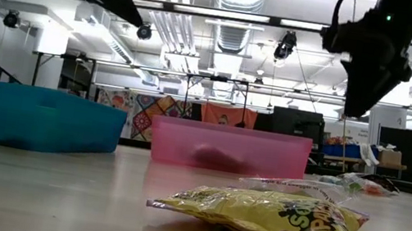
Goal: Sort candy
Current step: Put the green gummy into the green bin
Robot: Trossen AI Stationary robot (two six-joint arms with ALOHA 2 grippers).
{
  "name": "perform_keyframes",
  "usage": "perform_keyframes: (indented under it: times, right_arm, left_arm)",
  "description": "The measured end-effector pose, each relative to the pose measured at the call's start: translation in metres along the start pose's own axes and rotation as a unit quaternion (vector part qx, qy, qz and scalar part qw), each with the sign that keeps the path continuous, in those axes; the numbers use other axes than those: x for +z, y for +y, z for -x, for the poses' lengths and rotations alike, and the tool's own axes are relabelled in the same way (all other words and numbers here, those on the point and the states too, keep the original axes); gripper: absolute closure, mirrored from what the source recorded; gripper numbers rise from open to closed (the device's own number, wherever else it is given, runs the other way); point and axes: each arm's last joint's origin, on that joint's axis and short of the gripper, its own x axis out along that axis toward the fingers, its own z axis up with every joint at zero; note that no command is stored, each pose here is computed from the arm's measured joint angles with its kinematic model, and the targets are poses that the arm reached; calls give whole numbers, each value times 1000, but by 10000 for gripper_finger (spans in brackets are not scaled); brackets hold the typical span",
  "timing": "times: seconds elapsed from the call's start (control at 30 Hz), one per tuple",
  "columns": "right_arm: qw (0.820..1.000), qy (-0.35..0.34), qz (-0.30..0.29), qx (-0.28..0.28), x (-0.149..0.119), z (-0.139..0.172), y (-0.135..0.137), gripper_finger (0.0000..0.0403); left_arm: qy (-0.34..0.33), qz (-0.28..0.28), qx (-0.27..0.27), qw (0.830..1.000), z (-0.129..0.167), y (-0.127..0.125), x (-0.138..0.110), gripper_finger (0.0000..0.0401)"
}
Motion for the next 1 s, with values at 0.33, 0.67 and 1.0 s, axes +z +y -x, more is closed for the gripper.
perform_keyframes:
  times: [0.33,0.67,1.0]
  right_arm:
    - [995,31,-79,-48,-8,-32,-20,239]
    - [989,0,-149,-18,-24,-69,-22,239]
    - [983,-22,-181,-9,-39,-92,-28,240]
  left_arm:
    - [-17,-13,24,999,6,-7,-1,401]
    - [-4,-24,30,999,-1,-11,-4,401]
    - [3,-29,31,999,-6,-14,-6,401]
